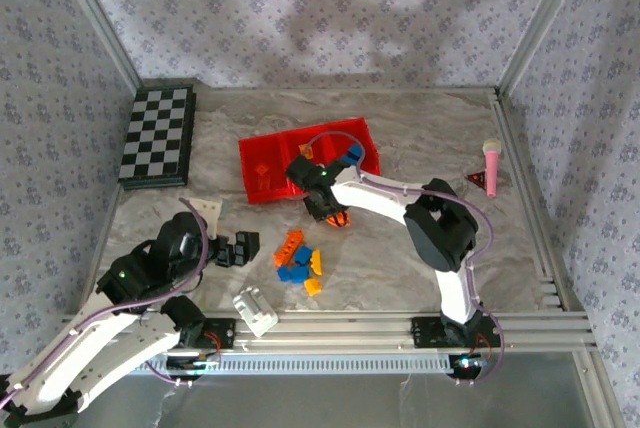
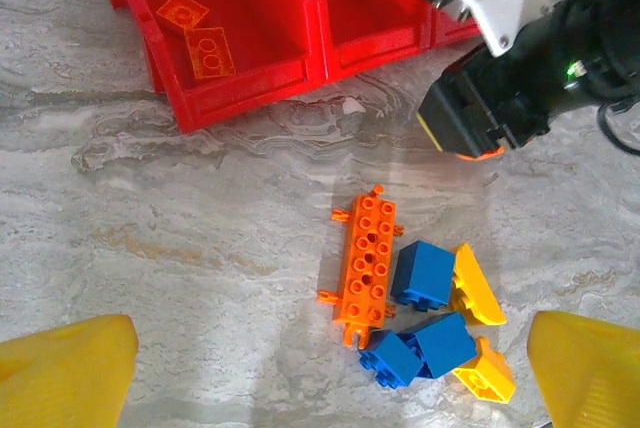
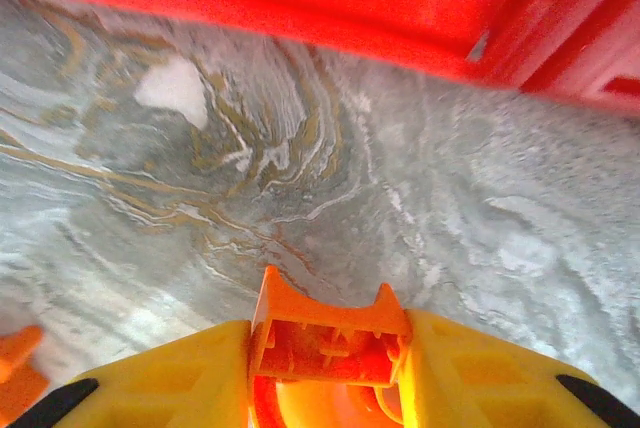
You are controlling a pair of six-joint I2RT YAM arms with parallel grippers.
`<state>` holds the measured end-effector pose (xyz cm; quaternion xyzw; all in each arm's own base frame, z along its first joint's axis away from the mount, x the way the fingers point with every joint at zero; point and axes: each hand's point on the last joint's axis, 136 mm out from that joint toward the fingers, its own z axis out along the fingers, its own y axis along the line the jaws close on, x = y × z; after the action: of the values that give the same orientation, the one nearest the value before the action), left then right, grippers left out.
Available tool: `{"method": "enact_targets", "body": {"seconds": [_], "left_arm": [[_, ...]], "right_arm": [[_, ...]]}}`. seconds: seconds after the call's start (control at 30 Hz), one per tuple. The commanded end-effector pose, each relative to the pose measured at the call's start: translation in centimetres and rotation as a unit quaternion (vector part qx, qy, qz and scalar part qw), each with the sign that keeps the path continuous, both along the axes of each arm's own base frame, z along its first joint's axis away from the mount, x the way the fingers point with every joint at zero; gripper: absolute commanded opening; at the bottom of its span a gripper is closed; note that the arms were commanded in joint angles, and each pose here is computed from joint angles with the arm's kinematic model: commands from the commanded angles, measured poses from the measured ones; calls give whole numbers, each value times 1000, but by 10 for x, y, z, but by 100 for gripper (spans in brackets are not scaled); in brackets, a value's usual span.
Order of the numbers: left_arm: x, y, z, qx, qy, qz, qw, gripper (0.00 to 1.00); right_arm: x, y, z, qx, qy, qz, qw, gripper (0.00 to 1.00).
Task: Sort the legos into containers by color
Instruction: Place the lego in the container.
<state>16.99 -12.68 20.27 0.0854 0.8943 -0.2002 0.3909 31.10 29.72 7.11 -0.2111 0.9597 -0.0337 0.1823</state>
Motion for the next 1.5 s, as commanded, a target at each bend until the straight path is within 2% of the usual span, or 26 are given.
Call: {"method": "enact_targets", "body": {"seconds": [0.0,0.3,0.6,1.03,1.1,1.23,1.47], "left_arm": [[-1,3,3,0,-2,6,1000,100],[-2,4,4,-3,-5,7,1000,100],[-2,5,7,-8,-12,8,1000,100],[-4,10,13,-17,-26,14,999,100],[-4,10,13,-18,-27,14,999,100],[-4,10,13,-18,-28,15,999,100],[-4,10,13,-17,-28,15,999,100]], "right_arm": [[18,18,53,55,-61,-5,997,39],[59,90,119,196,-111,26,974,41],[90,159,128,293,-123,80,945,41],[108,192,82,321,-83,75,940,44],[107,191,78,316,-81,76,942,48],[104,189,78,309,-76,77,945,64],[96,183,102,305,-86,74,946,68]]}}
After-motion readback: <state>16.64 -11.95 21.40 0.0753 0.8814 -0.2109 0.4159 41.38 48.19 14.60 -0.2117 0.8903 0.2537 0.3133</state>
